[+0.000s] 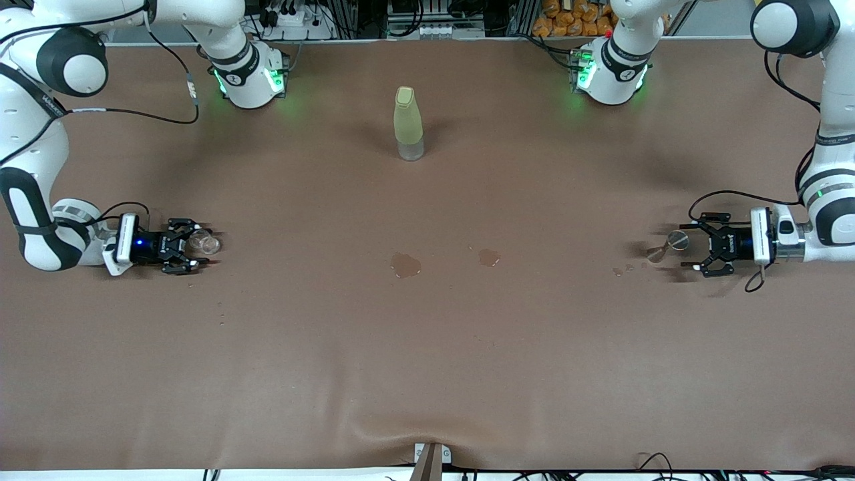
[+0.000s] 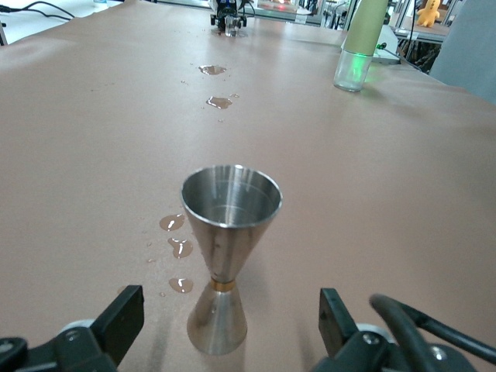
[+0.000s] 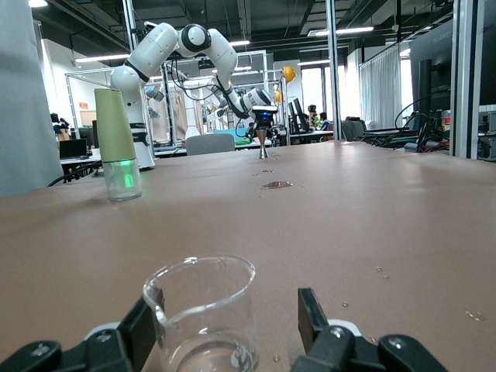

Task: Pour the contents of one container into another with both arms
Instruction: 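Grasp the steel jigger with the left gripper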

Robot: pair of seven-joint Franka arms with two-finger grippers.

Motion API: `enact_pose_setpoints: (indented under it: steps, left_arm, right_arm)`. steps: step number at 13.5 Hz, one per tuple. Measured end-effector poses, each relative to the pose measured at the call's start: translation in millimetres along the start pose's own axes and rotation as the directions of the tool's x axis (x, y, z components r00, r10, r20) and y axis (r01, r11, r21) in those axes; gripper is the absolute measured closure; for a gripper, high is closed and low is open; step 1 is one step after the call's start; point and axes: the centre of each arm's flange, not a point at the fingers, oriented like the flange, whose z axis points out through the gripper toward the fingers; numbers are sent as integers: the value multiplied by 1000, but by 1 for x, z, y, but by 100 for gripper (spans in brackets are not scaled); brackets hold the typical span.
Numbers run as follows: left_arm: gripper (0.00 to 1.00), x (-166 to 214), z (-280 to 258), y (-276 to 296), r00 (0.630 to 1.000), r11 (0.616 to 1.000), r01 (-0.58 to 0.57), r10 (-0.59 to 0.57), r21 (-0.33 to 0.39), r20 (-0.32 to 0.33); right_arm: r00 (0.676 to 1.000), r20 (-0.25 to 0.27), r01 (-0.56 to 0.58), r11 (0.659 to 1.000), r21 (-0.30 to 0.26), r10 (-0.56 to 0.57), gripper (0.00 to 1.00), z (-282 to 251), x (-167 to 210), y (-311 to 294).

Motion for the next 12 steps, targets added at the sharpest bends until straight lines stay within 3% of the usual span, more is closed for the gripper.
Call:
enact_pose_setpoints:
  steps: [1, 2, 4, 6, 12]
  left_arm:
    - [0, -1, 3, -1, 1000, 1000, -2, 2, 7, -13]
    - [0, 0, 7, -3, 1000, 1000, -5, 5, 10, -24]
    - [1, 3, 15, -7, 999, 1000, -10, 10, 8, -38]
    - [6, 5, 19, -10, 999, 1000, -14, 14, 9, -47]
    - [22, -7, 30, -8, 998, 1000, 5, -5, 3, -66]
  right_arm:
    - [1000, -2, 0, 1000, 1, 0, 34, 0, 0, 0]
    - [1000, -2, 0, 1000, 1, 0, 39, 0, 0, 0]
    - [1000, -3, -5, 1000, 1, 5, 41, 0, 0, 0]
    - [1000, -6, -16, 1000, 2, 16, 50, 0, 1, -1]
    - [1000, -23, -18, 1000, 12, 18, 50, 1, 3, -1]
